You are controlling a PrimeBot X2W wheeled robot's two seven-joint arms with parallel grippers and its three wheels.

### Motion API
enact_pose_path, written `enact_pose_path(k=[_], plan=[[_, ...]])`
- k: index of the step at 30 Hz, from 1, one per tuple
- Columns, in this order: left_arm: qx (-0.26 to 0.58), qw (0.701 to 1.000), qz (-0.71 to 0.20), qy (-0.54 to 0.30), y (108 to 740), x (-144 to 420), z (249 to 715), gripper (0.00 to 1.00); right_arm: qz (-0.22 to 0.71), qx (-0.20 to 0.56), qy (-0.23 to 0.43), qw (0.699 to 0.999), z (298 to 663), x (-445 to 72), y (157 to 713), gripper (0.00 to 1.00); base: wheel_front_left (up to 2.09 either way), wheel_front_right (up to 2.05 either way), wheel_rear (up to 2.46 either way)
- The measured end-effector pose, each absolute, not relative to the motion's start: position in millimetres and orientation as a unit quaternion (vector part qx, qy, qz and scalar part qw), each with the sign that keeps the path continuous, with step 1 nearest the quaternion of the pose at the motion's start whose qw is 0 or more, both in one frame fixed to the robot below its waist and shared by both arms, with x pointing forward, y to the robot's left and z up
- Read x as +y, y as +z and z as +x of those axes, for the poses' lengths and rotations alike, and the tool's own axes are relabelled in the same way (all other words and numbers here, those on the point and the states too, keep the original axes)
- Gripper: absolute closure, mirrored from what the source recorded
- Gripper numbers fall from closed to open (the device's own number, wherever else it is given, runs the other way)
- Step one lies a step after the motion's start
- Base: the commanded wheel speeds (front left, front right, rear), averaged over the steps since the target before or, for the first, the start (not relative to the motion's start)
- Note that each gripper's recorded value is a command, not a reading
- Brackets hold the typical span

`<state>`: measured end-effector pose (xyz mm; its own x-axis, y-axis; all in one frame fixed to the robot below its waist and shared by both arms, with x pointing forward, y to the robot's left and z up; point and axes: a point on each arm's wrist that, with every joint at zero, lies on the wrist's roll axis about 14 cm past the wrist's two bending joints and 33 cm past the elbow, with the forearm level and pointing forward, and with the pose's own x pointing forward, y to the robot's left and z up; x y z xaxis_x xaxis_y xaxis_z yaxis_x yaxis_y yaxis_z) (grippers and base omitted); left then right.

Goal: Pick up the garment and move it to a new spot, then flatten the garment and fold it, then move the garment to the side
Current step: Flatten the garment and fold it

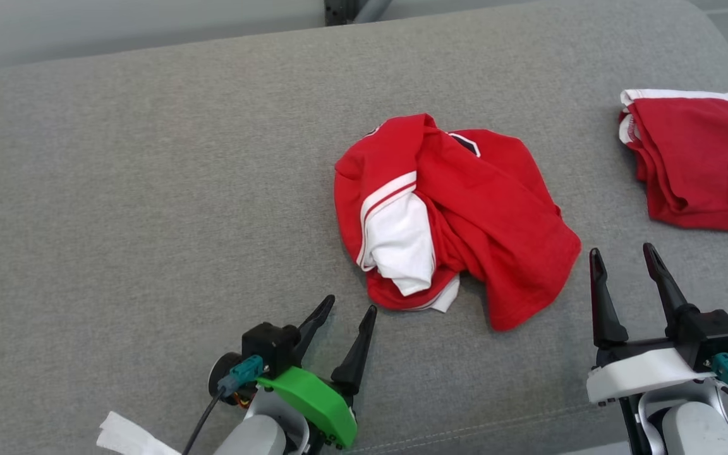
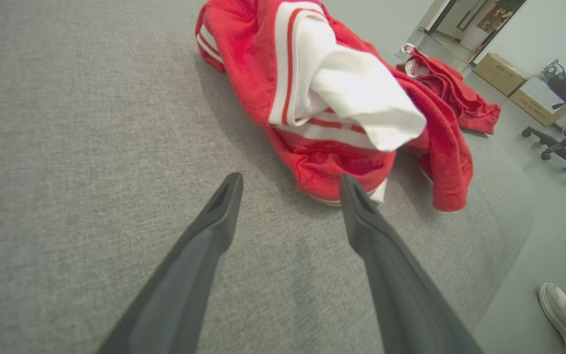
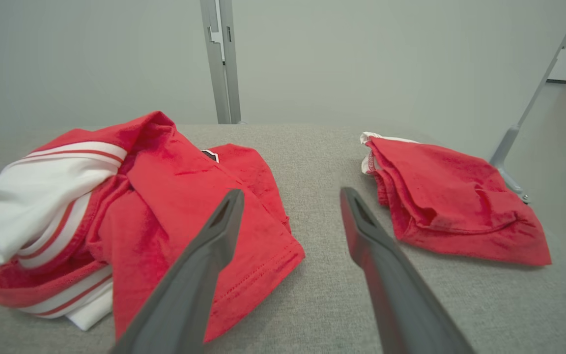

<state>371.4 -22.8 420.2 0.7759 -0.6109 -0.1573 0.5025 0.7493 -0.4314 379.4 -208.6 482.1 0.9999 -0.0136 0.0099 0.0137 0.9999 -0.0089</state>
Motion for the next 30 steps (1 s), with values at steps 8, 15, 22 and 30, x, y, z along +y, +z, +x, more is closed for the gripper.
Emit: enact_pose_path(k=[8,15,22,30], plan=[[0.202,0.897,-0.210,-0.333,394,-57,386,0.00,-0.007,0.014,-0.061,0.998,367,-243,473,0.00,0.00,0.00,0.00],[0.217,0.882,-0.224,-0.353,391,-77,391,1.00,-0.006,0.023,-0.097,0.995,350,-263,470,0.00,0.00,0.00,0.00],[0.179,0.880,-0.297,-0.323,425,-66,411,1.00,-0.002,0.032,-0.110,0.993,340,-271,465,0.00,0.00,0.00,0.00],[0.037,0.905,-0.353,-0.235,504,33,459,1.00,0.012,0.025,-0.079,0.996,350,-251,466,0.00,0.00,0.00,0.00]])
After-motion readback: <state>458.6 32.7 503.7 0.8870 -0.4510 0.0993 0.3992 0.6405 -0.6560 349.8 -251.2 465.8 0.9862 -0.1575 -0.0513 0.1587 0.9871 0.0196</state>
